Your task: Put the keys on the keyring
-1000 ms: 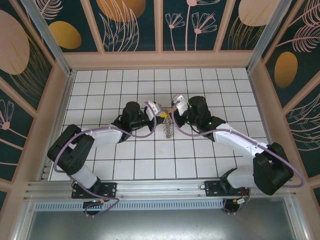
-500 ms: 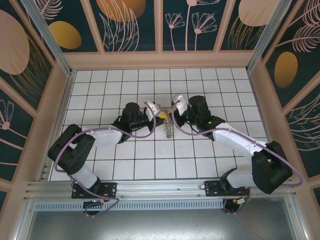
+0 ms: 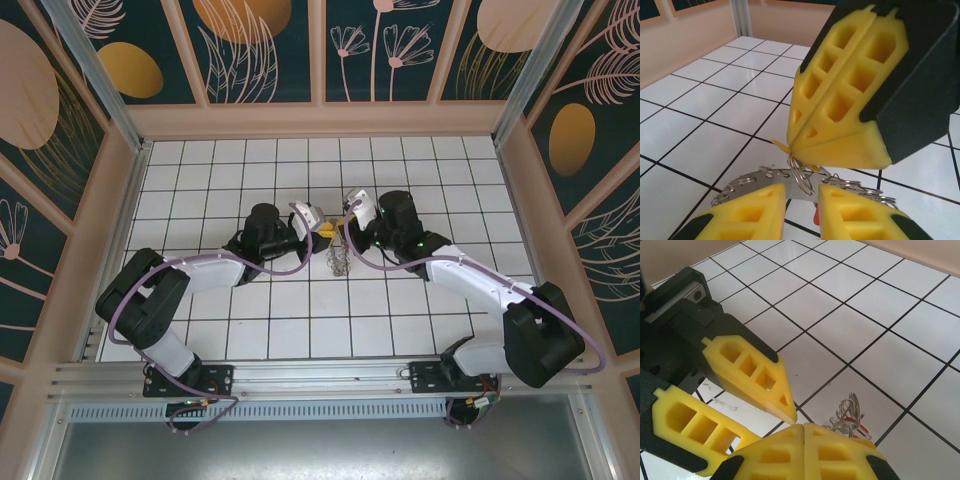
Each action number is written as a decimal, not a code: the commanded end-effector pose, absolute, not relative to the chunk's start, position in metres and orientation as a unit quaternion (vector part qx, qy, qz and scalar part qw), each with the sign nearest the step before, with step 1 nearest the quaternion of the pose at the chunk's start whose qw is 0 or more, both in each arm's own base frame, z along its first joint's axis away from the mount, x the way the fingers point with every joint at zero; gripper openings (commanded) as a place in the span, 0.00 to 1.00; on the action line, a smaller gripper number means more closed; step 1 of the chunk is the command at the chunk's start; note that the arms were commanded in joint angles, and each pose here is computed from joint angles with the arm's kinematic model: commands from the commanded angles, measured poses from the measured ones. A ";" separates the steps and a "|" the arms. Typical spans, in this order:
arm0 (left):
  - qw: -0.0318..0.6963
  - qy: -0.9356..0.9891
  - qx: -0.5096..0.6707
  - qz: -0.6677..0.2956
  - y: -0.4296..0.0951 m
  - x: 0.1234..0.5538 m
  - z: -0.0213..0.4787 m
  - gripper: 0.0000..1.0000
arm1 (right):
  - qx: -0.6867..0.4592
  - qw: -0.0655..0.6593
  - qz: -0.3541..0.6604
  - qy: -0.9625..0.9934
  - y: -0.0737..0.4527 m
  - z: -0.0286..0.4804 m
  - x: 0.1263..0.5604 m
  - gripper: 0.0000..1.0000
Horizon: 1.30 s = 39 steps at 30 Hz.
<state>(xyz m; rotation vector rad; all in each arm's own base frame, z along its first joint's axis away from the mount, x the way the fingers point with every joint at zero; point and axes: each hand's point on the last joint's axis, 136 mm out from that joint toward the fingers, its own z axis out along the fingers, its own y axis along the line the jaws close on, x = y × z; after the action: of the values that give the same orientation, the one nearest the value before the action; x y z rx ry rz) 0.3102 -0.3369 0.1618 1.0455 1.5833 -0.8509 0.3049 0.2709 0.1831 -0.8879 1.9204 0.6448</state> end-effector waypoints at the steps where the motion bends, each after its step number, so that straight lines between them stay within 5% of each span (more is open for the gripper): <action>1: 0.509 0.642 0.444 -0.364 -0.344 0.310 0.170 0.26 | -0.370 0.487 0.270 0.744 0.275 0.217 0.307 0.00; 10: 0.498 0.649 0.444 -0.366 -0.345 0.310 0.163 0.27 | -0.372 0.491 0.272 0.740 0.275 0.219 0.305 0.00; 21: 0.504 0.653 0.443 -0.352 -0.344 0.316 0.164 0.14 | -0.377 0.490 0.270 0.738 0.275 0.218 0.304 0.00; 34: 0.500 0.650 0.447 -0.358 -0.347 0.316 0.166 0.17 | -0.382 0.485 0.279 0.736 0.277 0.218 0.301 0.00; 39: 0.502 0.648 0.448 -0.356 -0.347 0.316 0.167 0.03 | -0.387 0.478 0.280 0.737 0.278 0.214 0.298 0.00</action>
<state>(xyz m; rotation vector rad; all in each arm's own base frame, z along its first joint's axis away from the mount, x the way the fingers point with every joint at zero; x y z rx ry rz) 0.3141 -0.3415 0.1622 1.0616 1.5956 -0.8562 0.3013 0.2727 0.1877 -0.9221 1.8901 0.6549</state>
